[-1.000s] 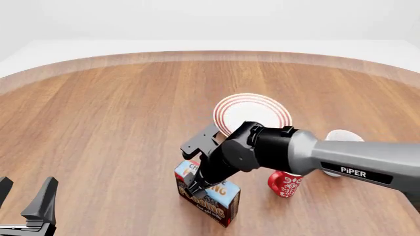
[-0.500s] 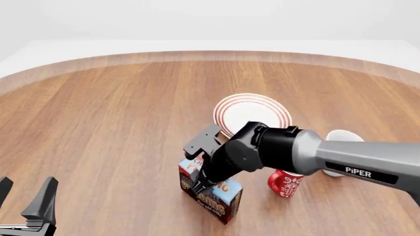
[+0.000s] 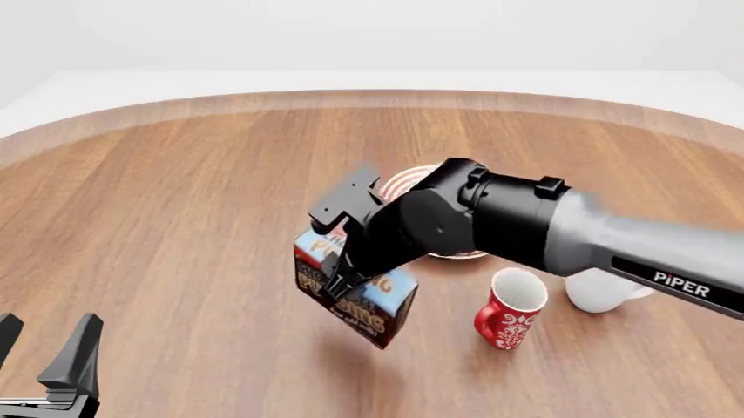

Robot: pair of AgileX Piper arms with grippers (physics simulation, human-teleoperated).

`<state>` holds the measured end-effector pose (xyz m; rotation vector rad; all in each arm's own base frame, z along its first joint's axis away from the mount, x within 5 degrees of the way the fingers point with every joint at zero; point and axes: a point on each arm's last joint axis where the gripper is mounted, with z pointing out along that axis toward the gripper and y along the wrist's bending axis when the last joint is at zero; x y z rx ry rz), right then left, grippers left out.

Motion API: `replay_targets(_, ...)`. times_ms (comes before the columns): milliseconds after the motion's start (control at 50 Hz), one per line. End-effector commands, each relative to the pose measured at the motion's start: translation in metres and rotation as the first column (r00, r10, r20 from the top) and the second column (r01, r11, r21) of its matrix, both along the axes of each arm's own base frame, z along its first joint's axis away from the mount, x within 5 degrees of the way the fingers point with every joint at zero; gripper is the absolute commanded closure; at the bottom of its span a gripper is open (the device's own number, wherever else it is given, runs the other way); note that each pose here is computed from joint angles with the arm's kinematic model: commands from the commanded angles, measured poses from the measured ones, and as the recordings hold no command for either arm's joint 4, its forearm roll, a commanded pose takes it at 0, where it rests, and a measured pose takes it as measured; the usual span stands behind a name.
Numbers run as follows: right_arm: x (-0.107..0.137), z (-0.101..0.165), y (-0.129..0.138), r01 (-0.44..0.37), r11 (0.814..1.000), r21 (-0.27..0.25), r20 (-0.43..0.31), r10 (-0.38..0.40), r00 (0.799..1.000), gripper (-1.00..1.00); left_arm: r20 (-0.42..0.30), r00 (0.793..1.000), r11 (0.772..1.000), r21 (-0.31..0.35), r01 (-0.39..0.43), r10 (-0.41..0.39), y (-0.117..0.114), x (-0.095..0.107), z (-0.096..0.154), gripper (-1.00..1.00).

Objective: Put the chocolate pudding to the right of the plate.

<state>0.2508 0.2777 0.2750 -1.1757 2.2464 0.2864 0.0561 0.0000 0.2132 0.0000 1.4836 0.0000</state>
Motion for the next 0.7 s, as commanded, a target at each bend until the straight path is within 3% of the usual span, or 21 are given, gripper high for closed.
replay_targets(20,0.005,0.052,0.001,-0.017,0.998,0.065,0.087,0.012,0.996,1.0,0.0,1.0,1.0,0.0,0.0,0.0,0.0,0.0,0.0,-1.0)
replay_targets(100,0.007,0.065,0.004,-0.035,0.996,0.081,0.117,0.026,0.993,1.0,0.0,1.0,1.0,0.0,0.0,0.0,0.0,0.0,0.0,-1.0)
replay_targets(120,0.009,0.08,0.005,-0.038,0.994,0.107,0.148,0.021,0.989,1.0,0.0,1.0,1.0,0.0,0.0,0.0,0.0,0.0,0.0,-1.0)
replay_targets(220,0.014,0.104,0.017,-0.049,0.986,0.161,0.19,0.018,0.982,1.0,0.0,1.0,1.0,0.0,0.0,0.0,0.0,0.0,0.0,-1.0)
replay_targets(440,0.036,0.151,0.022,-0.033,0.968,0.25,0.27,-0.037,0.962,1.0,0.0,1.0,1.0,0.0,0.0,0.0,0.0,0.0,0.0,-1.0)
replay_targets(460,0.039,0.158,0.021,-0.017,0.959,0.282,0.274,-0.064,0.959,1.0,0.0,1.0,1.0,0.0,0.0,0.0,0.0,0.0,0.0,-1.0)
replay_targets(580,0.051,0.164,0.023,-0.007,0.954,0.301,0.292,-0.085,0.953,1.0,0.0,1.0,1.0,0.0,0.0,0.0,0.0,0.0,0.0,-1.0)
replay_targets(700,0.078,0.176,0.013,0.046,0.946,0.322,0.306,-0.15,0.94,1.0,0.0,1.0,1.0,0.0,0.0,0.0,0.0,0.0,0.0,-1.0)
